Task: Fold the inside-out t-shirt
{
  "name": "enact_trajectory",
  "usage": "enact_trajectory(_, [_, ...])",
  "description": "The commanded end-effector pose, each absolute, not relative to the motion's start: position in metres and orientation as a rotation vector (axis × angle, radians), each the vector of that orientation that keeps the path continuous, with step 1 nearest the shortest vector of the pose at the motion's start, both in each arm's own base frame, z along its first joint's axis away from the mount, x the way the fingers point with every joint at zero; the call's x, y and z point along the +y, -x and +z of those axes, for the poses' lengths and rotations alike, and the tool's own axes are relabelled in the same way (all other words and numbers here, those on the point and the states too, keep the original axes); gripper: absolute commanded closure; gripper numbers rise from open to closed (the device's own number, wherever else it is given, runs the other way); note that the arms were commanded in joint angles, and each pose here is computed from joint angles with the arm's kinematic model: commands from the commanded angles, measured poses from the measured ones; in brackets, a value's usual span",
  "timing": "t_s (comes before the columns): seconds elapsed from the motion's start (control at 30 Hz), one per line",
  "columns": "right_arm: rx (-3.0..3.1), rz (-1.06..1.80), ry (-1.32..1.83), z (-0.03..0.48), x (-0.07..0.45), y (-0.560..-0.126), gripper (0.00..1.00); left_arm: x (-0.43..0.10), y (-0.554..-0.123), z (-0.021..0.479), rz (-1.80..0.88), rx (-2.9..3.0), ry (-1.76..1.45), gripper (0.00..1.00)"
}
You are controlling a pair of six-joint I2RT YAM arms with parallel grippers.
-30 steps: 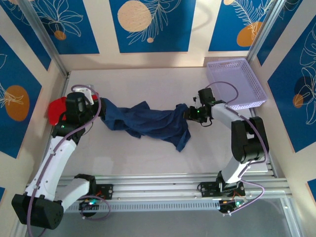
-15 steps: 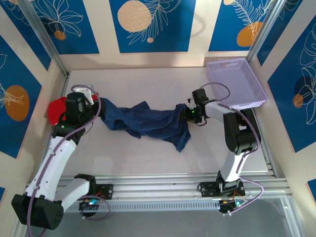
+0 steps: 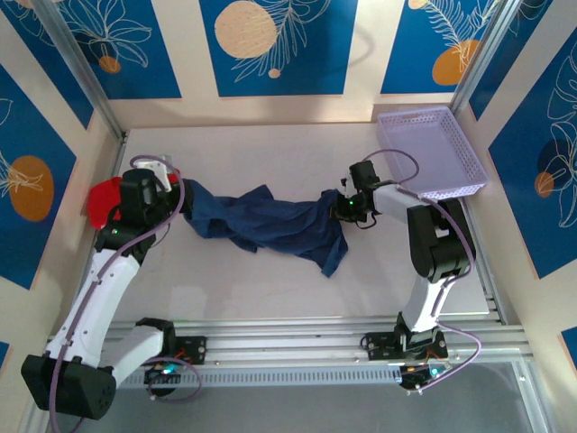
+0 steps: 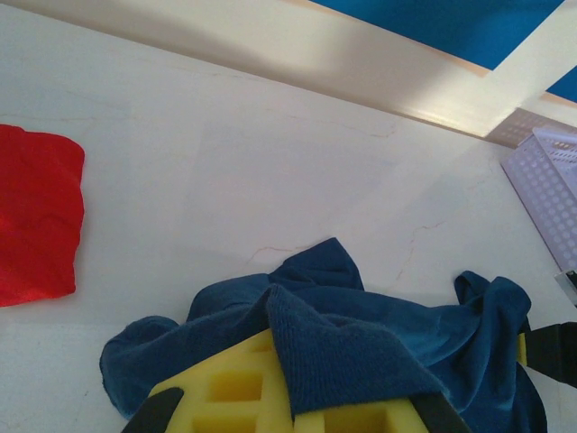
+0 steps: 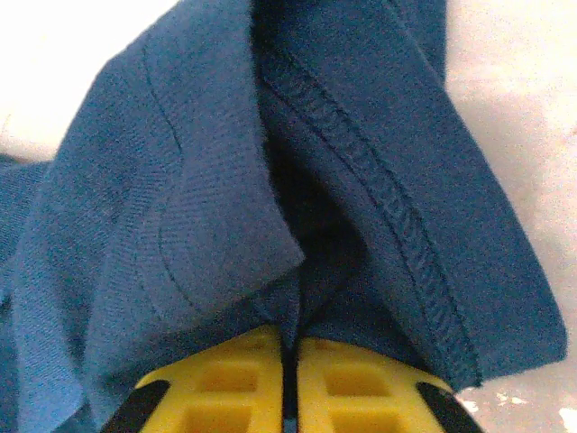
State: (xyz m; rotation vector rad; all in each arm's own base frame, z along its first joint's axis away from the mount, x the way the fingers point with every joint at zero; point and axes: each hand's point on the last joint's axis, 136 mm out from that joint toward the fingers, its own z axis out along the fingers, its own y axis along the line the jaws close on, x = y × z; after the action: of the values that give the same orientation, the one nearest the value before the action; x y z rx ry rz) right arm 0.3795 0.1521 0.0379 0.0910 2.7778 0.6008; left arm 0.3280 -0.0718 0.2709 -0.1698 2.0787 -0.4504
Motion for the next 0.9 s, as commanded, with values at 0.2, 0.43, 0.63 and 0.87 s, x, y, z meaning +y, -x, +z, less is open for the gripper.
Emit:
enact_trajectory(0.2, [2.697, 0.575, -0.070, 0.088, 0.142, -0.356, 0.94, -0.070, -0.330, 0.277, -0.457, 2.045, 0.164, 1.00])
enact_trajectory(0.43, [2.703, 0.582, -0.097, 0.083, 0.134, -0.347, 0.92, -0.071, -0.331, 0.279, -0.467, 2.037, 0.167, 1.00])
enact_trajectory(0.63, [2.768, 0.637, -0.148, 0.049, 0.136, -0.346, 0.90, -0.071, -0.330, 0.279, -0.464, 2.039, 0.165, 1.00])
enact_trajectory(0.87, [2.795, 0.652, -0.166, 0.035, 0.135, -0.336, 0.78, -0.071, -0.331, 0.279, -0.463, 2.040, 0.161, 1.00])
